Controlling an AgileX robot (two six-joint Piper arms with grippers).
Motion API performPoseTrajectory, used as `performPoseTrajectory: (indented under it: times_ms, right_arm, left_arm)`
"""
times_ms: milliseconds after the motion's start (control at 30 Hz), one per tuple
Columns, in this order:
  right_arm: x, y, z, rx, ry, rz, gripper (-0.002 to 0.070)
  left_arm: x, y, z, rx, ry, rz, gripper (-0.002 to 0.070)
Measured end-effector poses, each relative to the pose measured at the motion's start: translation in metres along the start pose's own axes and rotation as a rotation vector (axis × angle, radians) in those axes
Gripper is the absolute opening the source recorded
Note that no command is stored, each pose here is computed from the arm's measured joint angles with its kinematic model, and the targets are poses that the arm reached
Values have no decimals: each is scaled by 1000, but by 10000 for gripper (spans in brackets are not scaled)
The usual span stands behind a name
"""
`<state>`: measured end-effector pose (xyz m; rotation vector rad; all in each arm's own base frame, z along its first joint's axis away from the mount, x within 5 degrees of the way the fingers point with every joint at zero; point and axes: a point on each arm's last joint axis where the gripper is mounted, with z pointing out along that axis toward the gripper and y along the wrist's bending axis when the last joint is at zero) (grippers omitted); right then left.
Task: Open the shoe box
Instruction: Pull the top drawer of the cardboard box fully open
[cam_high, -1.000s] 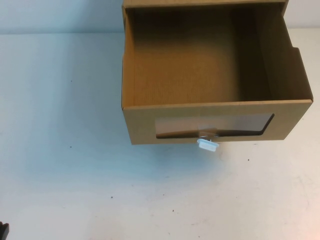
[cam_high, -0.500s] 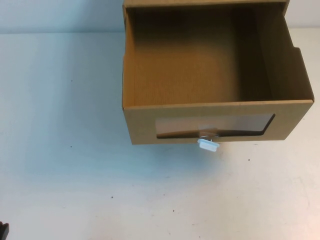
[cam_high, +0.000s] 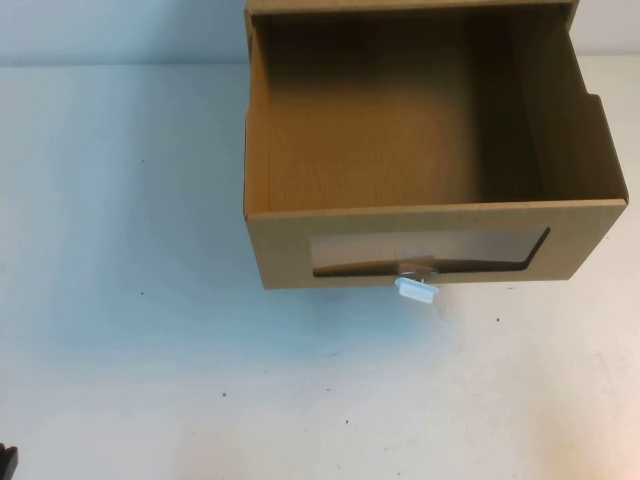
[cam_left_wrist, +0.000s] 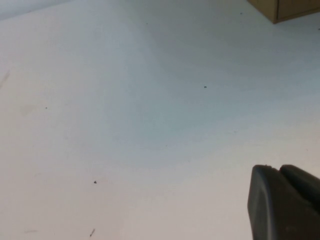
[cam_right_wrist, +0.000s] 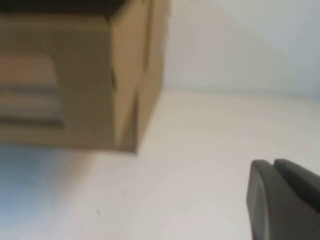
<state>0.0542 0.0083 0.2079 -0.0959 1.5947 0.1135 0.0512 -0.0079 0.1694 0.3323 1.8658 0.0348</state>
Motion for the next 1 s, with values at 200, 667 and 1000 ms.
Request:
performPoseTrajectory:
  times_ms: [200, 667, 1000]
  right_arm:
    - [28, -3, 1, 76, 191, 42, -13]
    - [34, -2, -1, 83, 254, 51, -14]
    - [34, -2, -1, 82, 256, 52, -14]
  left_arm:
    - [0, 0, 0, 0, 0, 0, -6]
    - [0, 0, 0, 0, 0, 0, -6]
    - [0, 0, 0, 0, 0, 0, -6]
